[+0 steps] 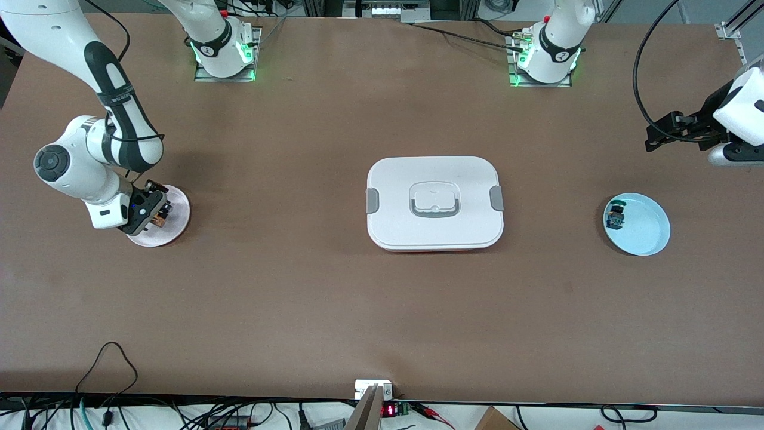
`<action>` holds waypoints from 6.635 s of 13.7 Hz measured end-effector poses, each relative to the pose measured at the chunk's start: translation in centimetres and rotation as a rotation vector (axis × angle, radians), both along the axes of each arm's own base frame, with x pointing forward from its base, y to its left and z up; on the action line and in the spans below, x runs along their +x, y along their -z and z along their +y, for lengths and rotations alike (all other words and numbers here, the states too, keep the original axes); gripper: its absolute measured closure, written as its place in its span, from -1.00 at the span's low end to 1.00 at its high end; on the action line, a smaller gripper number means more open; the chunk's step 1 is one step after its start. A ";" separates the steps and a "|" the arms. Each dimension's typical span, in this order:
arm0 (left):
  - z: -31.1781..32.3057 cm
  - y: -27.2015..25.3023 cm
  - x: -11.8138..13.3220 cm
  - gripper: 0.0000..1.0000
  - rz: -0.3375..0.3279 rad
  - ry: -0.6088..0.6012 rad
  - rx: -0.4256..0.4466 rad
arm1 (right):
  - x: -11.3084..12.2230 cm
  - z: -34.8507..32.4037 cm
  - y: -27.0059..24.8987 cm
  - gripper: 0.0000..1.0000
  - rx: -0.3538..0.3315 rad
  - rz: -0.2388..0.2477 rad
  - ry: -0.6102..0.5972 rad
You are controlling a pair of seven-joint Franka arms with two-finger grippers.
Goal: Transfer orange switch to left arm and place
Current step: 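Lower the right gripper onto the orange switch on the white plate, then close the right gripper on the orange switch, then lift the switch with the right gripper while the left gripper reaches inward, then carry the switch over the white box toward the left gripper, then close the left gripper on the switch held by the right gripper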
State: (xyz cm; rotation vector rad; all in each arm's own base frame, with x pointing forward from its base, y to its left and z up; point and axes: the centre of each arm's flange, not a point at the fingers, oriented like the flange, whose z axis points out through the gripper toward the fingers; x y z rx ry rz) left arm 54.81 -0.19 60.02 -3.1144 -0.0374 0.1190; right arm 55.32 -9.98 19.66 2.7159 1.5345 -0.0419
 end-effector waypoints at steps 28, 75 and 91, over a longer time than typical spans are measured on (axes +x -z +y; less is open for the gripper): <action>0.0 0.0 0.0 -1.00 0.000 0.000 0.000 | 2.4 9.8 -10.7 -0.44 0.228 0.187 -0.193; -21.3 16.8 1.4 -0.96 0.255 -0.174 -1.551 | -4.5 60.2 -25.5 -0.44 1.538 -0.218 -0.041; -21.2 16.3 0.6 0.32 0.252 -0.177 -1.543 | -5.1 60.8 -25.2 -0.46 1.556 -0.217 -0.025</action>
